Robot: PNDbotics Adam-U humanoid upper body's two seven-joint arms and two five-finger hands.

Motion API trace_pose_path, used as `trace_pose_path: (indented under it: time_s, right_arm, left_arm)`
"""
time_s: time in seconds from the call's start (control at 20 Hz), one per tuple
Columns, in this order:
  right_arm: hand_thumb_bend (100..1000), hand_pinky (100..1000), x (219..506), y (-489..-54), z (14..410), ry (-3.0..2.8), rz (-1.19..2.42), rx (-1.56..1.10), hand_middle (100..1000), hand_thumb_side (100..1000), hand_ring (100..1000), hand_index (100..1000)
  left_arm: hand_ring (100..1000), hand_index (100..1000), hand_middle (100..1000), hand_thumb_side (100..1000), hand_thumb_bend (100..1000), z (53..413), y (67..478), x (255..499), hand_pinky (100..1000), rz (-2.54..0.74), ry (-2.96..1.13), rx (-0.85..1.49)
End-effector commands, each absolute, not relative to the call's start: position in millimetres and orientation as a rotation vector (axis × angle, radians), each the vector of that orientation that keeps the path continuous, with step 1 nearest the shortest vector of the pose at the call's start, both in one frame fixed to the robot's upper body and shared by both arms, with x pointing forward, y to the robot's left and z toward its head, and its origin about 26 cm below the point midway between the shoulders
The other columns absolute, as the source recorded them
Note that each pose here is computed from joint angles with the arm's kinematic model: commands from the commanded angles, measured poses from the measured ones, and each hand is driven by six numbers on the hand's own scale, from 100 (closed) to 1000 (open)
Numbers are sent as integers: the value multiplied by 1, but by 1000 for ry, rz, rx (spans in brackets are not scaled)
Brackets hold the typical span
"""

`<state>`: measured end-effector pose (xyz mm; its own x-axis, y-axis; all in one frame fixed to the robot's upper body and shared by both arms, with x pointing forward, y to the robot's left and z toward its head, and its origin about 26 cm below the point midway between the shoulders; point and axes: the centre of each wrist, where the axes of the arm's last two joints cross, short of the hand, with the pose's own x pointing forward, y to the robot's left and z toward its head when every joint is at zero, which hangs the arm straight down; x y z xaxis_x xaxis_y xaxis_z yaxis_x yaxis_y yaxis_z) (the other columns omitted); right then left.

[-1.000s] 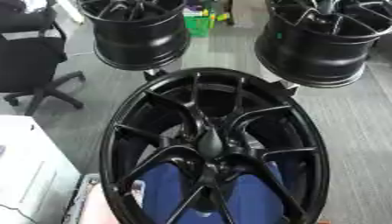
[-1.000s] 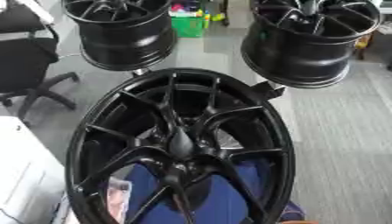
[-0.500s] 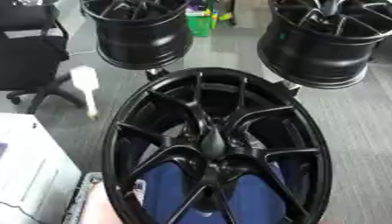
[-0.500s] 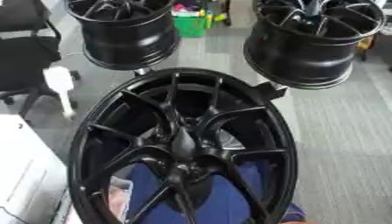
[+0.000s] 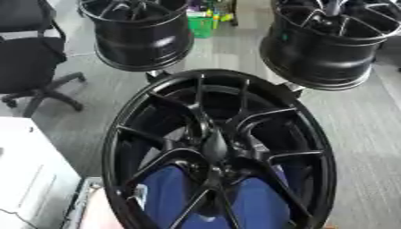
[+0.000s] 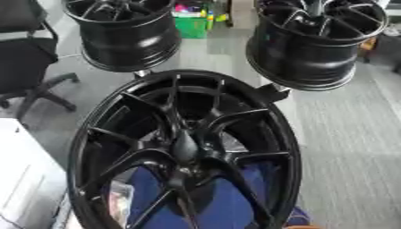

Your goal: Pull the pin out of the wheel hub.

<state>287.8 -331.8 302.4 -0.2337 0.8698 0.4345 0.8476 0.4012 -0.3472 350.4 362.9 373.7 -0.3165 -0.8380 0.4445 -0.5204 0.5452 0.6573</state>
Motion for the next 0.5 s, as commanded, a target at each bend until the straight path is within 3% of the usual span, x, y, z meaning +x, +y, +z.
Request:
trace_pose_path:
  time_s: [0.05,0.3,0.5]
  right_arm:
    - [100,865,282,-335,321,-2105,-39,-1568,745,100,783,790]
    - [100,865,281,-338,323,-2111,-78,-1591,749,100,786,794]
    - [100,865,280,-339,324,-2113,-84,-1593,751,100,788,795]
  left_arm:
    - [767,790,725,635,354,376,343,330,751,-228,-2289,1010]
    - [768,797,724,659,336,342,313,296,757,-7,-2492,811]
    - [768,798,723,664,376,321,313,293,763,78,-2497,732]
